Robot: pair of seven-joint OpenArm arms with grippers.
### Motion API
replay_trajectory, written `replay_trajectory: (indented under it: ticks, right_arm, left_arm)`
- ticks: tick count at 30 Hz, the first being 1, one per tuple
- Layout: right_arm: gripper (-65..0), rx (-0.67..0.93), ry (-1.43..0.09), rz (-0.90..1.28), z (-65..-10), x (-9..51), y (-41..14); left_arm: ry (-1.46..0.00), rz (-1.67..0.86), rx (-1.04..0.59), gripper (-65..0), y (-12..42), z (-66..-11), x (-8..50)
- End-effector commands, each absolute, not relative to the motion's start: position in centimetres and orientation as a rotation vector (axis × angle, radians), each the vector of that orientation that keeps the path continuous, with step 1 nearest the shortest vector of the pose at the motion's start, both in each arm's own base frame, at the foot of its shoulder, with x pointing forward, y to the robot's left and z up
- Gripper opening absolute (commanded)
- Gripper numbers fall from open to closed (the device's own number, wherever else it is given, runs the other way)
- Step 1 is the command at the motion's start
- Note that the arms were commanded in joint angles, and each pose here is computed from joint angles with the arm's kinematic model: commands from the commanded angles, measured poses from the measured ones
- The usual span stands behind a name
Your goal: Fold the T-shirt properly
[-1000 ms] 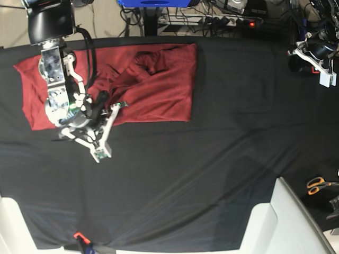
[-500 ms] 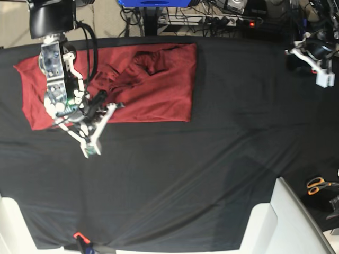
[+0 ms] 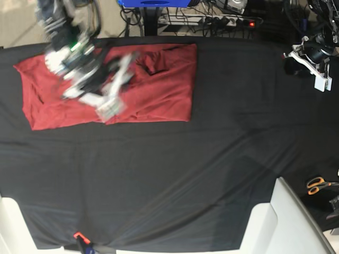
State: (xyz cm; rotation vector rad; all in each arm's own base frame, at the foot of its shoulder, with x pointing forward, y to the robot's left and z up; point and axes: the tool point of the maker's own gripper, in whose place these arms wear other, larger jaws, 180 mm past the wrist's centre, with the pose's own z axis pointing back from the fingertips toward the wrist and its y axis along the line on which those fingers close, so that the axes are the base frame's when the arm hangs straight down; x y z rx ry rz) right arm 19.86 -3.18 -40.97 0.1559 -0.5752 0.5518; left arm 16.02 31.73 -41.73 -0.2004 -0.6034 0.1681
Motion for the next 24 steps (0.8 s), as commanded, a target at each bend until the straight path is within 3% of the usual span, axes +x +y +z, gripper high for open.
replay_trajectory:
  ticks: [1, 24]
  right_arm:
    - [-33.8, 0.152, -0.606, 0.558, -40.5, 20.4, -2.9]
    - [-33.8, 0.185, -0.545, 0.576, -43.9, 18.3, 0.6]
  left_arm:
    - [-0.648, 0.153, -0.193, -65.0, 32.3, -40.6, 17.1]
    - [-0.602, 0.201, -0.209, -65.0, 32.6, -42.2, 15.9]
